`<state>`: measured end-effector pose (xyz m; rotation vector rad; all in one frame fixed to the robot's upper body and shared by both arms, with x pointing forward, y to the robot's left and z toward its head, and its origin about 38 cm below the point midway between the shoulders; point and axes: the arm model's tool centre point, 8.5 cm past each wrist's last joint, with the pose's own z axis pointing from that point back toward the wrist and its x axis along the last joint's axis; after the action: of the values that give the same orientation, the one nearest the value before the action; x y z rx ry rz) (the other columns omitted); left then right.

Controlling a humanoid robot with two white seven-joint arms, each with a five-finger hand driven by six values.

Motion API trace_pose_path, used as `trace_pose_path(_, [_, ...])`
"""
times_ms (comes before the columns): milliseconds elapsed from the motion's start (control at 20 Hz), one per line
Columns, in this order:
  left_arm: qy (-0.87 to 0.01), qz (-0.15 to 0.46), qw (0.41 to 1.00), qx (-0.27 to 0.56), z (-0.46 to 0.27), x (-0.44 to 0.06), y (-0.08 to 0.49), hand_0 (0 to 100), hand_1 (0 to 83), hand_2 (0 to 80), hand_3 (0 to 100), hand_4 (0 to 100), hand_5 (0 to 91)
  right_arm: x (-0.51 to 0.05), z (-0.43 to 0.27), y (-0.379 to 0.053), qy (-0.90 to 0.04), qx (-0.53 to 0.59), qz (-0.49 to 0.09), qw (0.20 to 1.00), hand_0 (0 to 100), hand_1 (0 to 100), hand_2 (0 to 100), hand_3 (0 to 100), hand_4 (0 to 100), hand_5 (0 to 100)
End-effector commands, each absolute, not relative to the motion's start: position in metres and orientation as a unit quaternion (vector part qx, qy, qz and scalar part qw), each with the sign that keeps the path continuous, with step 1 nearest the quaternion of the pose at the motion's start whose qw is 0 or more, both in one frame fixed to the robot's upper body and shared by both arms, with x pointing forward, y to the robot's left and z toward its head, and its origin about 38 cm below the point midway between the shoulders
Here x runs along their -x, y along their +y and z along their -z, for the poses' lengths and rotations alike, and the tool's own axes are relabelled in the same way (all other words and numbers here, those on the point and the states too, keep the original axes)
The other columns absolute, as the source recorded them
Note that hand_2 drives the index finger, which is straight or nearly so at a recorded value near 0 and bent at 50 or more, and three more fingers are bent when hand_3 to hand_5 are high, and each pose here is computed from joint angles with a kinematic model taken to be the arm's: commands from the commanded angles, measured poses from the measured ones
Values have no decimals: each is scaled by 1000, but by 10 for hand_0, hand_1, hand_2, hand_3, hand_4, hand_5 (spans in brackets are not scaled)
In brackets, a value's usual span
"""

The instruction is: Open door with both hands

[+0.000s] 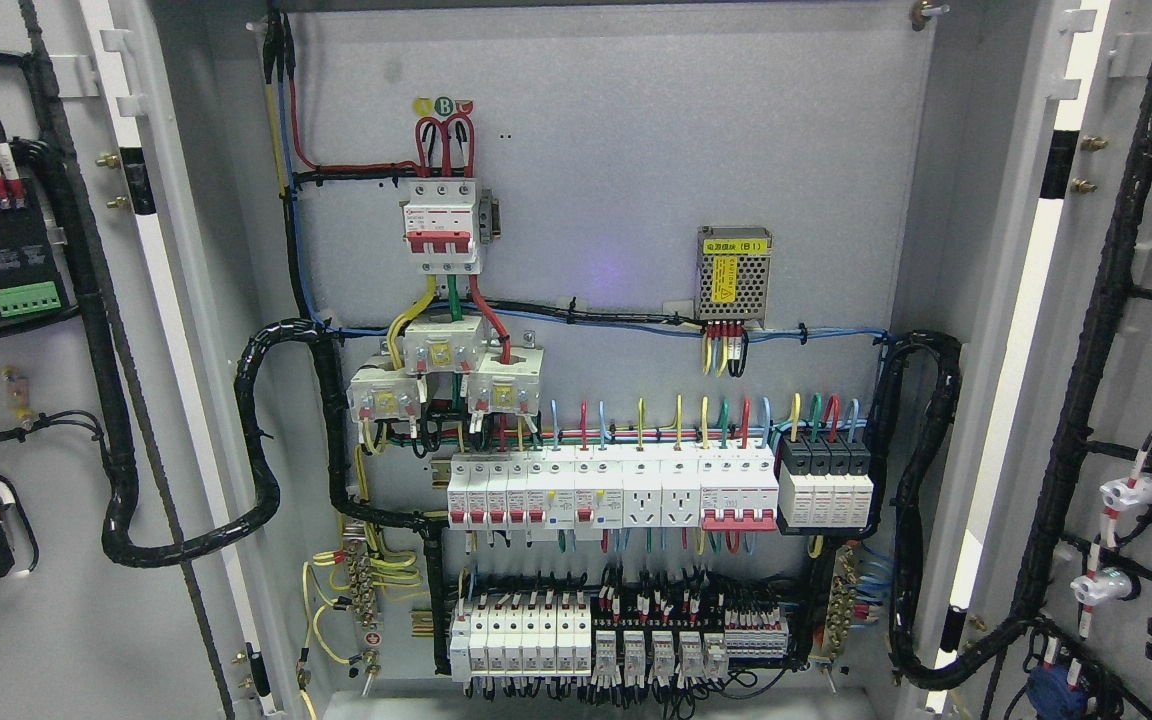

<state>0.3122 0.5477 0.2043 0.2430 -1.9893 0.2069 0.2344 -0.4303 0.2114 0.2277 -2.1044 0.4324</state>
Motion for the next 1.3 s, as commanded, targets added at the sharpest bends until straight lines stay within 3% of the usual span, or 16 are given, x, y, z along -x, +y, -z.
trace_pose_path(0, [-827, -92, 542, -114, -202, -310, 561, 0, 0, 0, 0, 33, 0, -237, -215, -437, -861, -83, -179, 470, 0, 0, 0, 0, 0, 0])
trace_pose_path(851, [-852, -24, 521, -52, -220, -305, 496, 0, 0, 0, 0, 33, 0, -231, -221, -440, -889, -68, -175, 418, 0, 0, 0, 0, 0, 0])
trace_pose_path(1252, [-845, 12, 535, -3, -208, -311, 454, 0, 0, 0, 0, 33, 0, -227, -220, -418, -889, -102, -177, 409, 0, 0, 0, 0, 0, 0])
